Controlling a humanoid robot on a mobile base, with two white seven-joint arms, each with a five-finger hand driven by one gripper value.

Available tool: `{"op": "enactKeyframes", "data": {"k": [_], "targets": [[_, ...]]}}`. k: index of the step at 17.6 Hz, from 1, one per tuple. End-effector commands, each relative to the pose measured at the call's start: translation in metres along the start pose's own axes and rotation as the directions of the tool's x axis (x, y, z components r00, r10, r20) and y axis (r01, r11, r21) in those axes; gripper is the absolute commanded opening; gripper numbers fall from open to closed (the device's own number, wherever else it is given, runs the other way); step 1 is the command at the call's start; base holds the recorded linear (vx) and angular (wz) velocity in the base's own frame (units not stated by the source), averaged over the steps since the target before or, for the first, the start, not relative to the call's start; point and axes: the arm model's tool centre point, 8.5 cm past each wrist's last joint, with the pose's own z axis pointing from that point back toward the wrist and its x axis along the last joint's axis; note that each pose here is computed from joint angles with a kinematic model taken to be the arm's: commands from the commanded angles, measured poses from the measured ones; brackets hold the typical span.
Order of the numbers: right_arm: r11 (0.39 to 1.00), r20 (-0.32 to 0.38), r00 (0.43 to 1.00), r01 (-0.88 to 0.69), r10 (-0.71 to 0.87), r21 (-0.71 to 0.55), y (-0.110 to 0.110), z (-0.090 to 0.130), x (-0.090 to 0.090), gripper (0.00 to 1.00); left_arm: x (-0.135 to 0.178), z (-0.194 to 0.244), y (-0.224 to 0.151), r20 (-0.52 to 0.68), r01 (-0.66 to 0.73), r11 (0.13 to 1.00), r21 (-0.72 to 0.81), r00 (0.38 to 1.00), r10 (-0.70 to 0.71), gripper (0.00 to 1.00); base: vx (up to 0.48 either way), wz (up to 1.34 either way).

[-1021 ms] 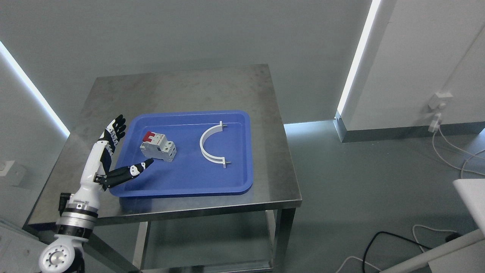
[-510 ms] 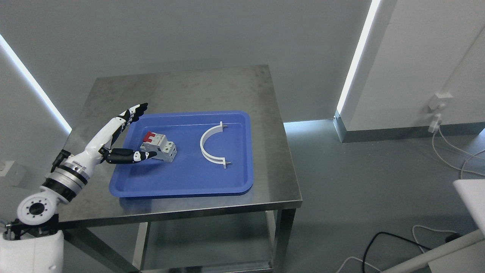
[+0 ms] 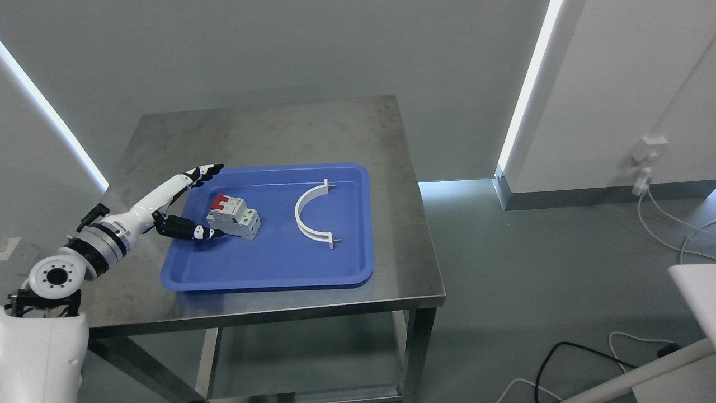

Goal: Place circuit breaker on shelf
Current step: 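Close the left hand fingers around the circuit breaker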

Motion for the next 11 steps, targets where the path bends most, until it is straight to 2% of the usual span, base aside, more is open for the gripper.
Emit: {"op": "enactKeyframes", "data": {"k": [1,4,6,7,9,11], "targets": [[0.999,-0.062,0.998,-0.032,0.031,-0.013,-0.01,-0.001,-0.007,1.0,-0.027,-0.014,-0.015,-0.088,-0.039,0.995,-0.093,0.996,0.031,0.66,0.0,0.0],[0.999,-0.062,0.998,-0.032,0.031,-0.013,-0.01,-0.001,-0.007,1.0,-0.02,-0.019,-0.016,-0.061,-0.056,0.995,-0.087,0.997,0.051,0.66,0.0,0.0],[0.999,-0.062,0.998,-0.032,0.031,-0.013,-0.01,-0.001,-0.007,1.0,-0.013,-0.024,-0.014,-0.036,-0.084,0.995,-0.057,0.996,0.082,0.91,0.0,0.0],[0.999,-0.062,0.998,-0.032,0.031,-0.013,-0.01,-0.001,-0.007,1.0,-0.01,-0.027,-0.014,0.001,-0.148,0.989,-0.018,0.989,0.148,0.96,0.0,0.0],[0.999,-0.062,0.998,-0.032,0.031,-0.013,-0.01,-0.001,-0.007,1.0,-0.006,-0.03,-0.022,0.087,-0.306,0.951,0.056,0.95,0.3,0.97,0.0,0.0],[0.999,-0.062,0.998,-0.032,0.031,-0.013,-0.01,-0.001,-0.007,1.0,-0.006,-0.031,-0.034,0.104,-0.34,0.939,0.049,0.937,0.334,0.99,0.0,0.0]]}}
